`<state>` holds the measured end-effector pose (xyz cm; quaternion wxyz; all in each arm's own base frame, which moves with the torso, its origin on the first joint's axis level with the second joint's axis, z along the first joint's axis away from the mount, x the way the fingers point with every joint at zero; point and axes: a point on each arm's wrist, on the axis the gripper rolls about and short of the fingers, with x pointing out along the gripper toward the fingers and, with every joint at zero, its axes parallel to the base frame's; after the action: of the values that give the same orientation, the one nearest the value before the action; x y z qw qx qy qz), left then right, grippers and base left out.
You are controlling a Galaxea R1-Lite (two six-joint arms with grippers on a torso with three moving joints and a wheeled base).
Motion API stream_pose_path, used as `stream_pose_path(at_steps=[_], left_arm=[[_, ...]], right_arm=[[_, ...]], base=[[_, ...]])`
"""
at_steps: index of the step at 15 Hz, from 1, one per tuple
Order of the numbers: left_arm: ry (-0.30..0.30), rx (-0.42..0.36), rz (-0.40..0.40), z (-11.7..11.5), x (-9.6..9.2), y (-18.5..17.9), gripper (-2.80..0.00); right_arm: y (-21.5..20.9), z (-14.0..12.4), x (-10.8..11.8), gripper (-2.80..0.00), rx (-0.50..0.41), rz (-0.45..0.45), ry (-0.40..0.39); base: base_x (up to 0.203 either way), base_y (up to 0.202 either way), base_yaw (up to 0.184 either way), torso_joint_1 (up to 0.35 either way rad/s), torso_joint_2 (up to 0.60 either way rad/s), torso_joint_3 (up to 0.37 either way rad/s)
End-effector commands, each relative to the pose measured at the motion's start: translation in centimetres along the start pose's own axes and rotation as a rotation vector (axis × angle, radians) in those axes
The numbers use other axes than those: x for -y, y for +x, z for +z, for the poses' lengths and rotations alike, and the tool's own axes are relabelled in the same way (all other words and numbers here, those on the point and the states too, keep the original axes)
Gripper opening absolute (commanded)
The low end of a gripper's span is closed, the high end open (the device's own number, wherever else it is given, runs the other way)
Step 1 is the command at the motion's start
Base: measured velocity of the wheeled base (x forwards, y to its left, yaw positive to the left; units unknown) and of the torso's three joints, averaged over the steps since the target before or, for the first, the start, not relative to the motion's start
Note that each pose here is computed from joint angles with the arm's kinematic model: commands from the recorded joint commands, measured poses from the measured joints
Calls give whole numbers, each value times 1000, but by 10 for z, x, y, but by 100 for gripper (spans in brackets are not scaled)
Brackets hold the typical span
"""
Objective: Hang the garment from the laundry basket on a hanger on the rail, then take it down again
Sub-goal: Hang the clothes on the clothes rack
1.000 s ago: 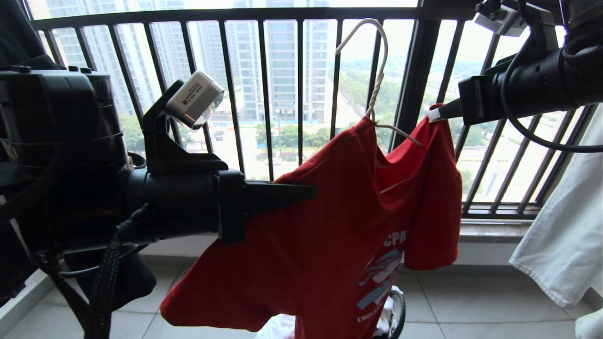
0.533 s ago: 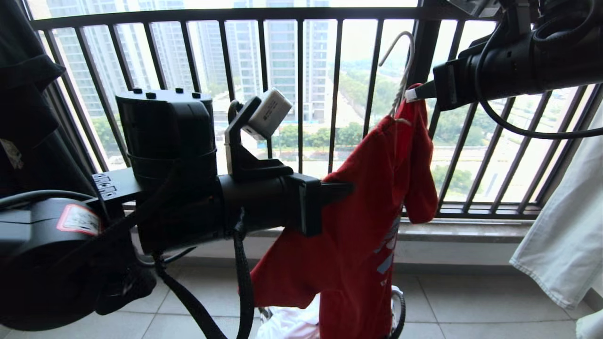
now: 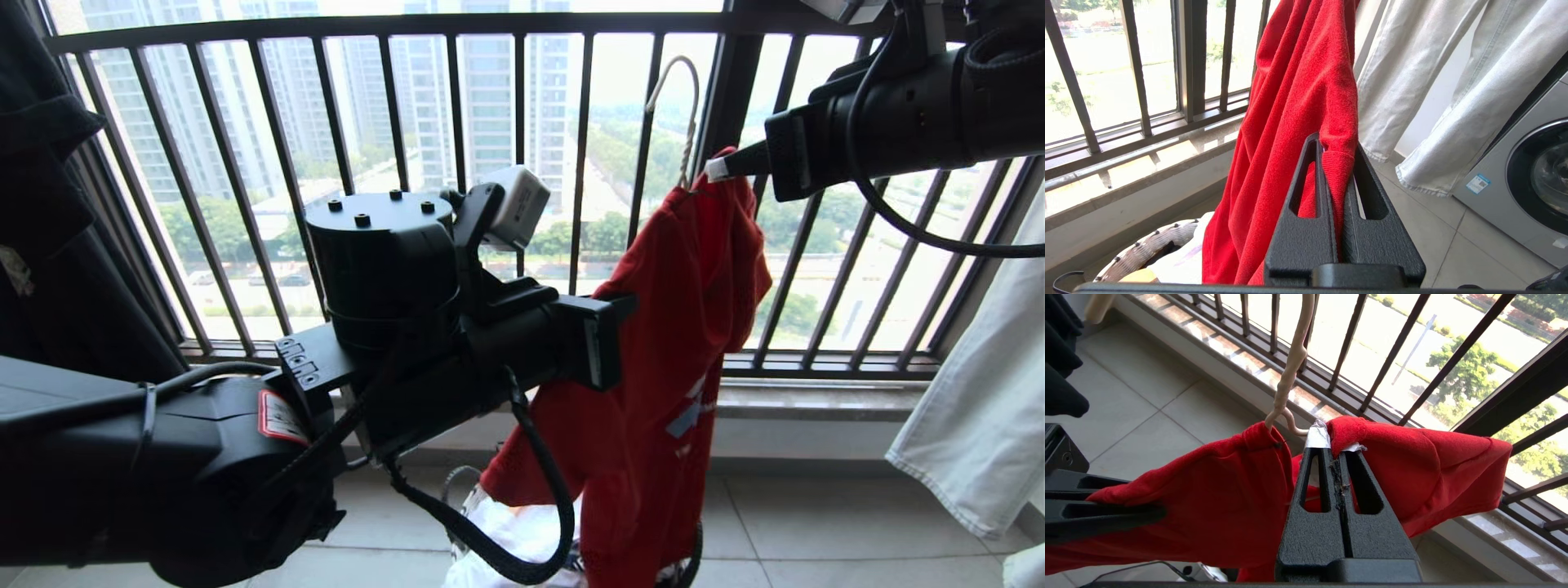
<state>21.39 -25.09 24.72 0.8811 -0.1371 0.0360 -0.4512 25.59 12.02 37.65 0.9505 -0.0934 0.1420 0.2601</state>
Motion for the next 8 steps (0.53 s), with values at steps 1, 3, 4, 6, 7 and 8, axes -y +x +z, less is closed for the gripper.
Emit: stream_pose_path(at_steps=[1,3,4,6,7,8], left_arm=[[-2,-15,4,-7,-2,5,-280],[-2,24,-16,-7,2,6,-280],[0,52,-17,-10,5,9,-280],[-2,100,-1,-13,10,13,-280],[1,130,7,-14,11,16,-280],[7,135,9,-15,11,16,-280]], right_arm=[[-10,3,-5,-280,19,14,-9],[-11,7,-12,-280,49,33,-46],[-11,9,-15,-280,65,45,-72],[-13,9,-21,-280,71,64,-89],[-15,8,-24,-280,69,73,-91],[-16,8,-25,-280,68,77,-93]], base=[[0,0,0,0,0,0],[0,0,0,0,0,0],[0,0,0,0,0,0],[0,0,0,0,0,0],[0,0,0,0,0,0],[0,0,0,0,0,0]])
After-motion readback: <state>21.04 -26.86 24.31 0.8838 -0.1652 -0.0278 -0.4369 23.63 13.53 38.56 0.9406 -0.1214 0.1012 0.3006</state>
